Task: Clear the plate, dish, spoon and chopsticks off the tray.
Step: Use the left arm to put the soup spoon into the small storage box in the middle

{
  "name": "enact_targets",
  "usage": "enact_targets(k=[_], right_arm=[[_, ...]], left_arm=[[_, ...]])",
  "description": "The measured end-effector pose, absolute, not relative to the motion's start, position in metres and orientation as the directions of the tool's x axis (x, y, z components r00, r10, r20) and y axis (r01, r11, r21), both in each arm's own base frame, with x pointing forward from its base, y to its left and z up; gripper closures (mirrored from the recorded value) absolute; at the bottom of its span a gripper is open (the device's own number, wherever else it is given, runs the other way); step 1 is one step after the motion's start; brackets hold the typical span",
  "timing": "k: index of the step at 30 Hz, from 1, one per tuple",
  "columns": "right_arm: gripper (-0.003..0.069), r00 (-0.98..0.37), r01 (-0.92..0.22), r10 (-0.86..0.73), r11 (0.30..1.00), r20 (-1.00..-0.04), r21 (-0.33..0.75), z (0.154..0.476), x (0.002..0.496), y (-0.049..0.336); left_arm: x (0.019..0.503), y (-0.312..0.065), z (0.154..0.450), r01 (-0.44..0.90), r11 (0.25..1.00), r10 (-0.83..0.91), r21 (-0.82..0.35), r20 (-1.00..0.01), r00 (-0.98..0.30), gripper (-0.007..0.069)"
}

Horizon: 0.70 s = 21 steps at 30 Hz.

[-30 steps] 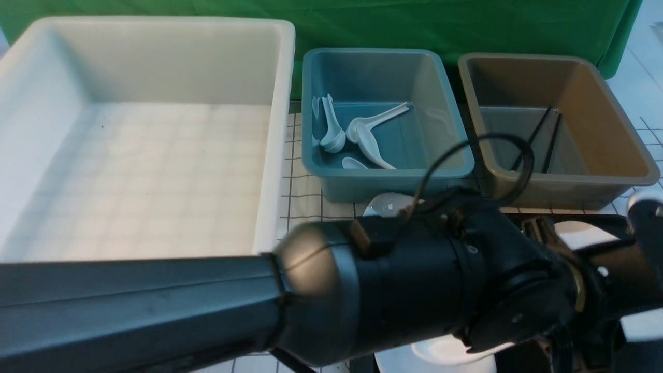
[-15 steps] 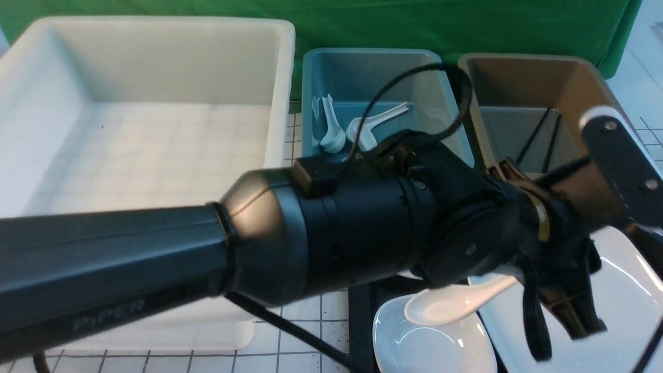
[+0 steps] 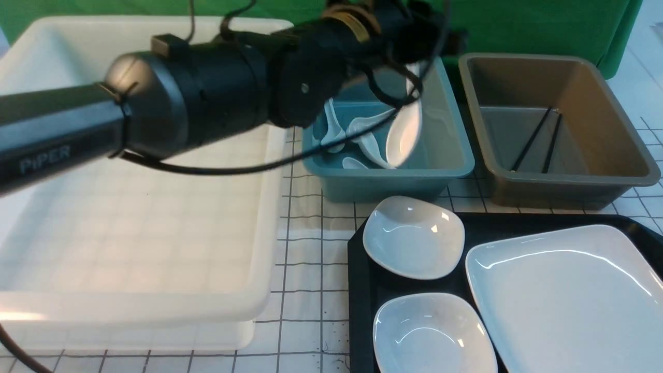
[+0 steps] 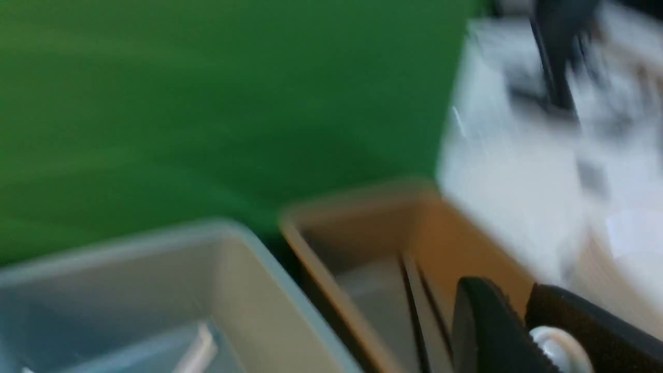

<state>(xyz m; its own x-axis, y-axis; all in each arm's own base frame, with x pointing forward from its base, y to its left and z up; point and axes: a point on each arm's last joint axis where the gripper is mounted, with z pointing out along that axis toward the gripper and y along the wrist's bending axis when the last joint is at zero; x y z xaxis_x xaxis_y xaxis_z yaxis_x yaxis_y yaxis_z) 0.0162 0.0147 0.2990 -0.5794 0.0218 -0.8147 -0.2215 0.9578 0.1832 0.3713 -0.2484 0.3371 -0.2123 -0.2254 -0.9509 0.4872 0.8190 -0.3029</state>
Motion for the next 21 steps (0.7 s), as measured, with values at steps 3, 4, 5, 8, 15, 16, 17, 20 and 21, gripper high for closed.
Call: enact_targets(k=[3,4,5,8,15,16,17,20,21], right_arm=[[0.0545,-0.577,-0.222,0.023,0.958,-0.816,0.183,0.299,0.016,0.015],[0.0545,-0.577,-0.222,0.023,0.958,-0.816,0.183,0.299,0.016,0.015],[0.0544,-0.571,-0.222,0.025,0.958,-0.82,0.184,0.3,0.017,0.015],[0.0542,-0.559,-0.223,0.029,0.957,-0.828,0.184,0.301,0.018,0.015],[0.0536,-0.524,-0.226,0.04,0.956,-0.851,0.185,0.304,0.02,0.015],[0.0536,-0.524,-0.225,0.042,0.956,-0.851,0.186,0.304,0.02,0.015],[0.0536,-0.521,-0.226,0.042,0.956,-0.852,0.186,0.305,0.02,0.015],[0.0533,-0.518,-0.226,0.044,0.956,-0.854,0.186,0.305,0.02,0.015],[0.0533,-0.518,-0.226,0.044,0.956,-0.854,0.186,0.305,0.02,0.015]], left_arm=[[0.39,-0.218,0.349,0.418,0.776,-0.452,-0.473,-0.878,-0.154,0.0552],[0.39,-0.217,0.35,0.417,0.773,-0.461,-0.479,-0.875,-0.149,0.0552],[0.396,-0.206,0.354,0.41,0.747,-0.521,-0.523,-0.844,-0.127,0.0552],[0.403,-0.191,0.357,0.413,0.715,-0.574,-0.565,-0.811,-0.116,0.0552],[0.42,-0.186,0.335,0.433,0.712,-0.567,-0.553,-0.816,-0.11,0.0552],[0.421,-0.186,0.333,0.435,0.712,-0.566,-0.551,-0.817,-0.109,0.0552],[0.423,-0.188,0.327,0.436,0.71,-0.569,-0.554,-0.815,-0.11,0.0552],[0.433,-0.191,0.305,0.433,0.685,-0.597,-0.587,-0.792,-0.13,0.0552],[0.435,-0.192,0.3,0.427,0.676,-0.606,-0.601,-0.783,-0.142,0.0552]])
